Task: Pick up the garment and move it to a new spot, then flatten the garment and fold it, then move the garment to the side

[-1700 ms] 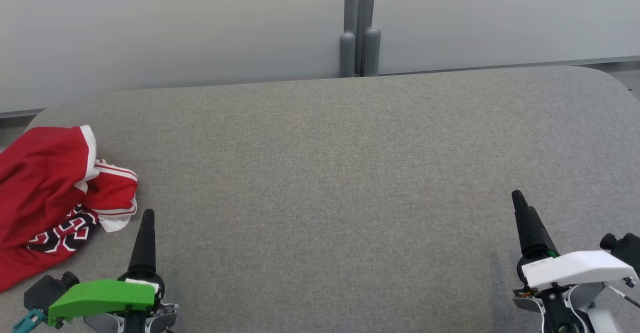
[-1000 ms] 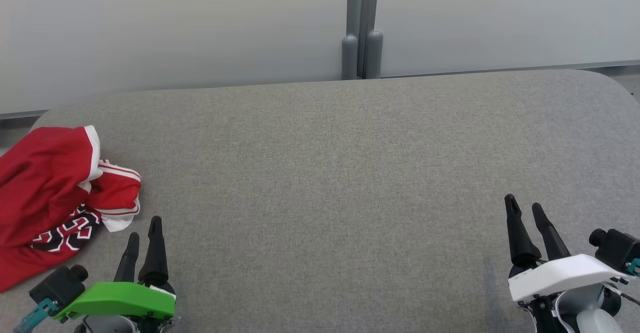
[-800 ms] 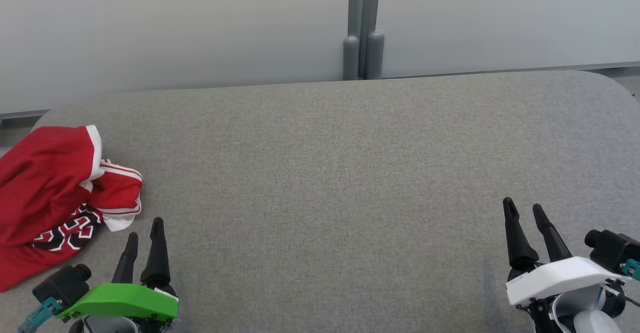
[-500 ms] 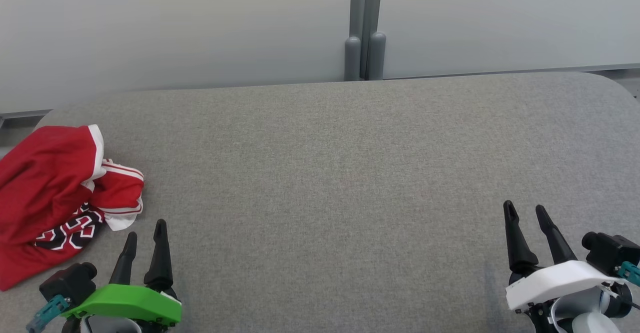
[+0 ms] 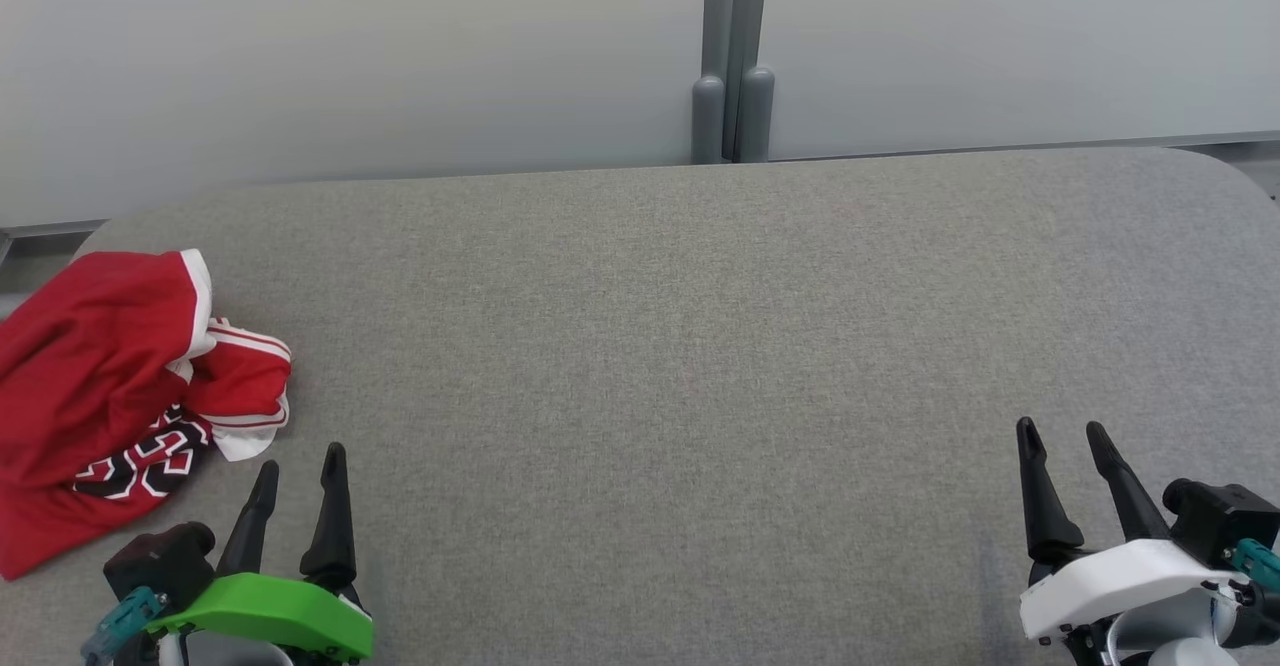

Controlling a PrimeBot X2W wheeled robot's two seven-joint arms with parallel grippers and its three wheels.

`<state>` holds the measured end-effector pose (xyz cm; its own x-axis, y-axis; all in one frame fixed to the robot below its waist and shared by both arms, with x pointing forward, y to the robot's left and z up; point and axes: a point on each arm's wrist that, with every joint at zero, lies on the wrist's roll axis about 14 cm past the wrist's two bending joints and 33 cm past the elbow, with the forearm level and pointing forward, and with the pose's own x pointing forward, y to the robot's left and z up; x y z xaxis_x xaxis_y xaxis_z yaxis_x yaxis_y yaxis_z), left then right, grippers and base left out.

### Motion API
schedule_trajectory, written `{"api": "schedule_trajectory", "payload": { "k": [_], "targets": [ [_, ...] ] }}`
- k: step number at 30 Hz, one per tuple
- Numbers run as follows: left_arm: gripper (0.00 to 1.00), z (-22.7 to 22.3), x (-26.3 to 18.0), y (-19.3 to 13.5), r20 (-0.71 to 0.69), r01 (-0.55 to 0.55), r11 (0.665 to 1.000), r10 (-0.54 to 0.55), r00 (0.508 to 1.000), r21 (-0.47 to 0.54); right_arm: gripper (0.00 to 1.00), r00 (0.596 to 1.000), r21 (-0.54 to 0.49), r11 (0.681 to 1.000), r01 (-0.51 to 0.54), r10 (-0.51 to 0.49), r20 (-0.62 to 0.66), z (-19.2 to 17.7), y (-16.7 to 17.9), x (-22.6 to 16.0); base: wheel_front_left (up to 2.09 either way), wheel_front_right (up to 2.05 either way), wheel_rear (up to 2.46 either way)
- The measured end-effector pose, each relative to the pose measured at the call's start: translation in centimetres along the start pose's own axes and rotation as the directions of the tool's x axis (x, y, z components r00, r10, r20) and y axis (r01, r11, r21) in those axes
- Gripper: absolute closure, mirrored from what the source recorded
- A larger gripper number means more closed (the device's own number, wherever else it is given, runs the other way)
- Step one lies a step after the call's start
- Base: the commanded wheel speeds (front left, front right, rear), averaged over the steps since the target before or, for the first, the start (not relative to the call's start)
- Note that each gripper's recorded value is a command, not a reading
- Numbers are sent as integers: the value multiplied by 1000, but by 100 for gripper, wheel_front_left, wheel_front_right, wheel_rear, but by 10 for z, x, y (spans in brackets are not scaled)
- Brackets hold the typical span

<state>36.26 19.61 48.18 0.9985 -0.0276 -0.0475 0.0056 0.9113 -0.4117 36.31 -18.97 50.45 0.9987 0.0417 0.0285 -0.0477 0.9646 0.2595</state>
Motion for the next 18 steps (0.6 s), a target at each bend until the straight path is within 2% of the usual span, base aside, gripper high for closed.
{"api": "schedule_trajectory", "payload": {
  "k": [18],
  "targets": [
    [0,-6,-5,3,-18,26,989,-24,1000,144,0,1000,-84,996,-1,2,12,0,-6,-5,0,0,0]
  ]
}}
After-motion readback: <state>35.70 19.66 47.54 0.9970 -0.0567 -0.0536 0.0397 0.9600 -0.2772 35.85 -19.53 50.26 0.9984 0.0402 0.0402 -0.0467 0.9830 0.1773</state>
